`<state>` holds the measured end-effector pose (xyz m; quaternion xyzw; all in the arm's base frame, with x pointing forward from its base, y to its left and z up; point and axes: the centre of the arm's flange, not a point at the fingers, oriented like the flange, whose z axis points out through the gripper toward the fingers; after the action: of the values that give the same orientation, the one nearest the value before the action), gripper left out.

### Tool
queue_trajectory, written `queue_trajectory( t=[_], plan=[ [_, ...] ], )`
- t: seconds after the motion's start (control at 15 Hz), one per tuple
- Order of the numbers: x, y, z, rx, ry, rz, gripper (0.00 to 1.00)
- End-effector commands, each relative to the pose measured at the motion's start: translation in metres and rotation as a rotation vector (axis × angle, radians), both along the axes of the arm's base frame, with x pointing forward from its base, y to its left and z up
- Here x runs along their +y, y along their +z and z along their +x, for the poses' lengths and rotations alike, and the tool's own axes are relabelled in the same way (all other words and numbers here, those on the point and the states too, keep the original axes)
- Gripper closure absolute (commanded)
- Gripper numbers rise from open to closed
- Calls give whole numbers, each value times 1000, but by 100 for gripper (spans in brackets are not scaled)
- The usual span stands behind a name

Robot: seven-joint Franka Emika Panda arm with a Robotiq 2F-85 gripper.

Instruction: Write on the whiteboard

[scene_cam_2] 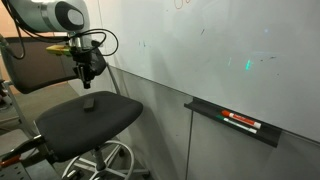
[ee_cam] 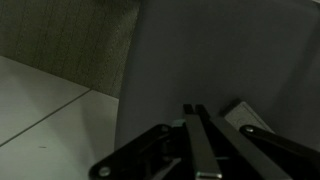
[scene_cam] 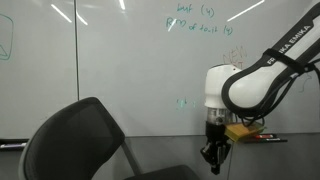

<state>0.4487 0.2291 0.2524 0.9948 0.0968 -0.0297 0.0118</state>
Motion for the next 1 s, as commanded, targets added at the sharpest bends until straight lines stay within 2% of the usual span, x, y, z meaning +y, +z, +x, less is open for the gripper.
queue_trajectory(
  t=[0.0,0.4,0.47,0.53,0.6,0.73,0.8,0.93],
  plan=[
    [-8,10,-2,-44,-20,32,90],
    [-16,13,5,-44,-44,21,92],
    [-18,12,6,-29,-65,-19,66],
    [-13,2,9,-28,-39,9,65],
    [-15,1,9,-25,-43,6,85],
    [-15,-1,9,-20,-43,4,69],
    [-15,-2,8,-19,-43,4,65],
    [-15,-2,8,-19,-43,4,65]
  ],
)
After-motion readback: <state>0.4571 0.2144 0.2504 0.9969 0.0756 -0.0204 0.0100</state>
